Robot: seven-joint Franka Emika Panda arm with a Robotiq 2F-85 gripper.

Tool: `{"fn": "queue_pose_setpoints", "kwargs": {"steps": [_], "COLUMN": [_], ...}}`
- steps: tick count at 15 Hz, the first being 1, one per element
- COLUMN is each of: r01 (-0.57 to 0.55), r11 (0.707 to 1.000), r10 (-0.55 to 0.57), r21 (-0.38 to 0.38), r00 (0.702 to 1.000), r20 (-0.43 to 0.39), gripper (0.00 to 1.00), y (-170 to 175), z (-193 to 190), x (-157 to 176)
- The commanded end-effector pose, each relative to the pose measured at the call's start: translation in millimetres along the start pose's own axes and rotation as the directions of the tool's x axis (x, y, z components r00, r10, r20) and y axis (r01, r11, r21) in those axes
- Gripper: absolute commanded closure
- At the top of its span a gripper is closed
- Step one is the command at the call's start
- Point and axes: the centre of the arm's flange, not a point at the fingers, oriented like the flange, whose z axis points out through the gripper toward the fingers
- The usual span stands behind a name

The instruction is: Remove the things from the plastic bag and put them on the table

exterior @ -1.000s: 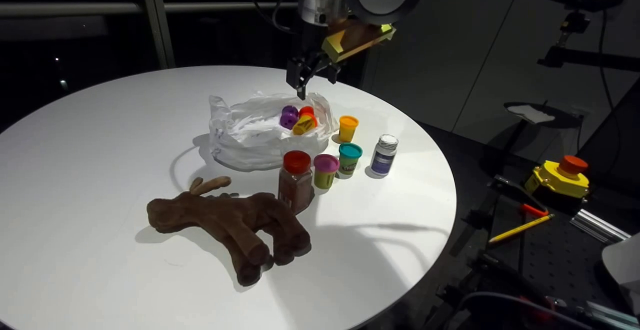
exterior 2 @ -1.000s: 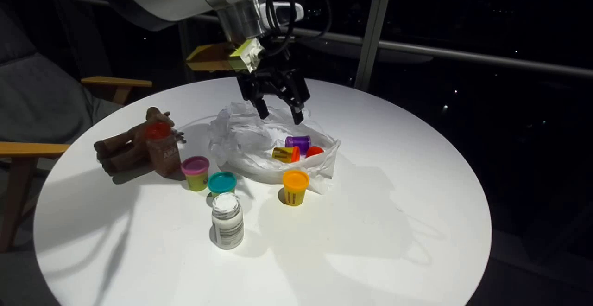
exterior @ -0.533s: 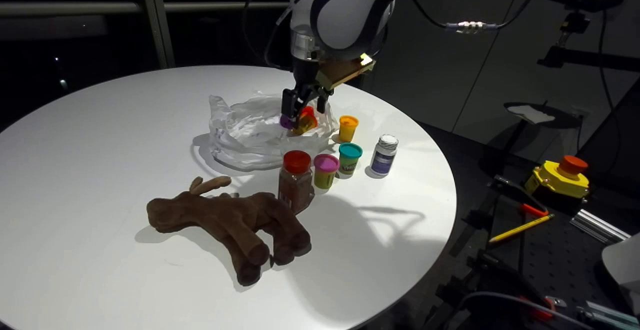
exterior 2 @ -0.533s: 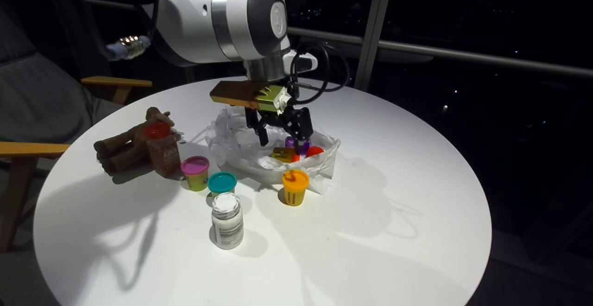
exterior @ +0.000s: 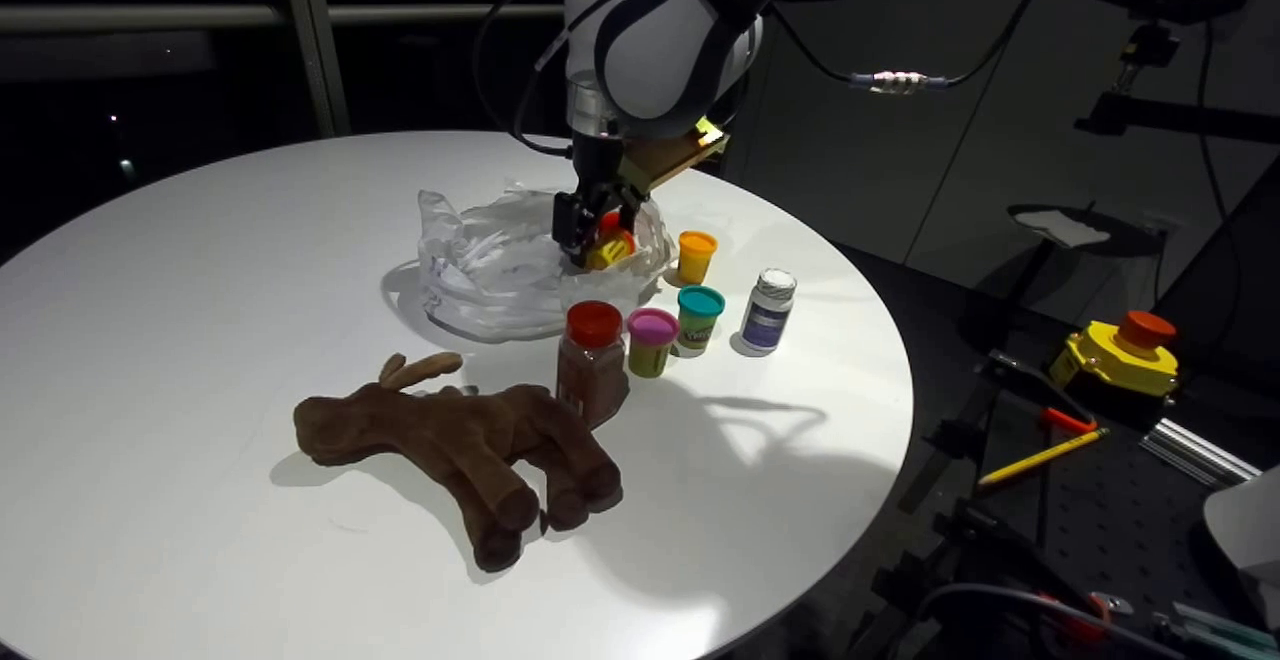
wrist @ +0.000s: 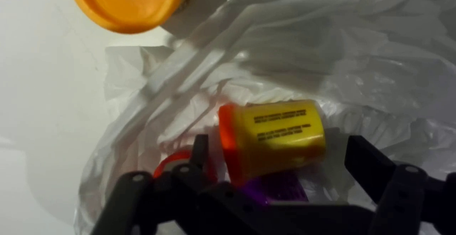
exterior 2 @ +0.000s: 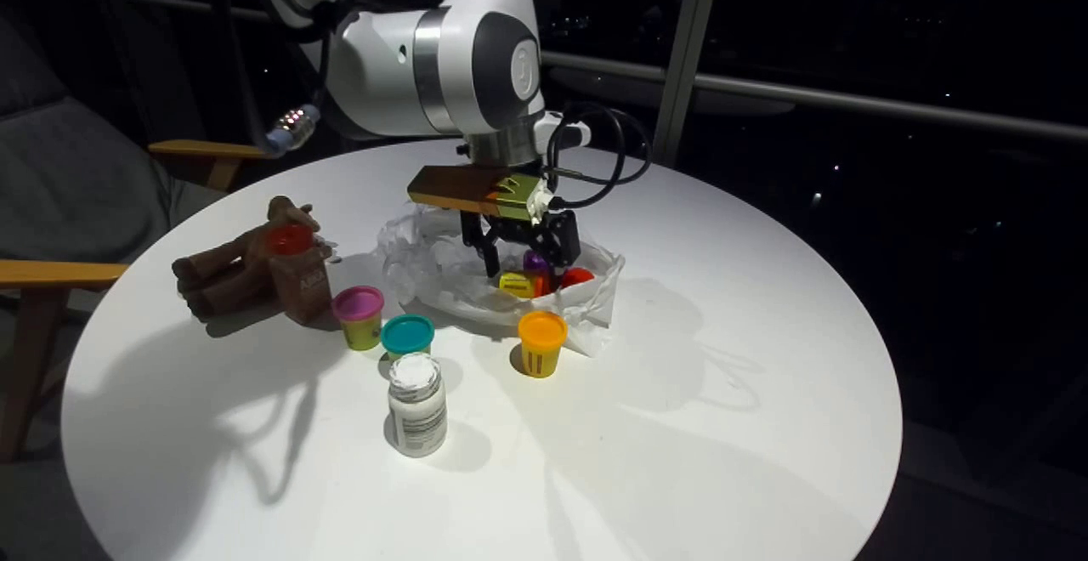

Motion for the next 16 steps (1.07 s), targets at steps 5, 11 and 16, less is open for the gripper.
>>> {"fn": "queue_pose_setpoints", "kwargs": {"steps": [5, 11, 16], "r01": [0.017, -0.035, 0.025], "r11": [0.998, 0.996, 0.993], "r10": [-0.016, 0.03, -0.034], "r21": [-0.058, -0.084, -0.112], "r00": [1.0, 0.998, 0.997], "r20": [0.016, -0.054, -0.073], "gripper": [0.69, 0.73, 0.73], "y": [3, -3, -49], "z": [-18, -94, -151], "x": [5, 5, -28]}}
